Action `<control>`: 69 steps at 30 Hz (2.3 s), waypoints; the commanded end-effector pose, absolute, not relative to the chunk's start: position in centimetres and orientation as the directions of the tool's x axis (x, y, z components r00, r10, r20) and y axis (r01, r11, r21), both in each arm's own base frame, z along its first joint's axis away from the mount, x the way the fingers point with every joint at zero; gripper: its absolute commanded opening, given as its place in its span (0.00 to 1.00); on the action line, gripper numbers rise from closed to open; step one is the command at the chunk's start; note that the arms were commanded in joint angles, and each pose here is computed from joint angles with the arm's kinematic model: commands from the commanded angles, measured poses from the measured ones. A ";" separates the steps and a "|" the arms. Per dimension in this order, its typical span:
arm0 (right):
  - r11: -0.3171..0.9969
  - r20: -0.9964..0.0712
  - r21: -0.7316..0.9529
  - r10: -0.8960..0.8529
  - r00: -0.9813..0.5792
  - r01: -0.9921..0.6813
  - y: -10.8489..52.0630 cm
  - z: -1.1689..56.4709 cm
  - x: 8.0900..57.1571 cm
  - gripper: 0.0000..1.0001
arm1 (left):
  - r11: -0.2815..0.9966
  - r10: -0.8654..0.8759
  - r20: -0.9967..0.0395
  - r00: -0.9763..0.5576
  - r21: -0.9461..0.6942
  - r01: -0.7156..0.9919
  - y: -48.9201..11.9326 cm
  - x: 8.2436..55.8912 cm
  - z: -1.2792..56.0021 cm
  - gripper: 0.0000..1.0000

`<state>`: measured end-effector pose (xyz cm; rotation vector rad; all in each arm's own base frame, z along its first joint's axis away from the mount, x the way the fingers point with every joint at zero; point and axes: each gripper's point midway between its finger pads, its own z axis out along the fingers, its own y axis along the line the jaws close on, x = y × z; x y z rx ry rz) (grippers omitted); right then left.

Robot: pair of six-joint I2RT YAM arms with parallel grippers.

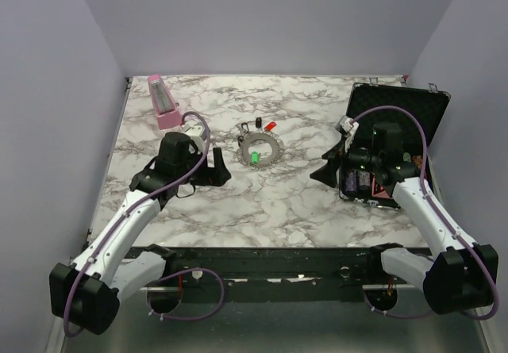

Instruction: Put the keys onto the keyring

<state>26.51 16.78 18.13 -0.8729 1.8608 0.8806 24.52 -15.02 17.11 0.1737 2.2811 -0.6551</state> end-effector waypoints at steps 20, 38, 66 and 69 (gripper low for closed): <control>0.469 -0.912 0.209 -0.222 -0.344 -0.858 16.9 18.5 25.5 1.00 | 0.833 0.331 -0.493 -0.805 -0.249 0.495 -27.7 33.1 14.4 0.56; 0.436 -0.884 0.229 -0.281 -0.373 -0.870 18.6 16.8 25.2 0.99 | 0.838 0.214 -0.590 -0.778 -0.298 0.457 -27.5 33.8 16.5 0.51; 0.550 -0.744 0.217 -0.442 -0.501 -0.806 28.9 11.2 36.2 0.58 | 0.938 -0.026 -0.948 -0.316 -0.133 0.320 -9.2 23.9 23.0 0.99; 0.486 -0.729 0.124 -0.547 -0.412 -0.865 28.3 9.9 36.5 0.59 | 0.936 -0.030 -0.949 -0.315 -0.137 0.324 -9.2 23.9 23.1 0.99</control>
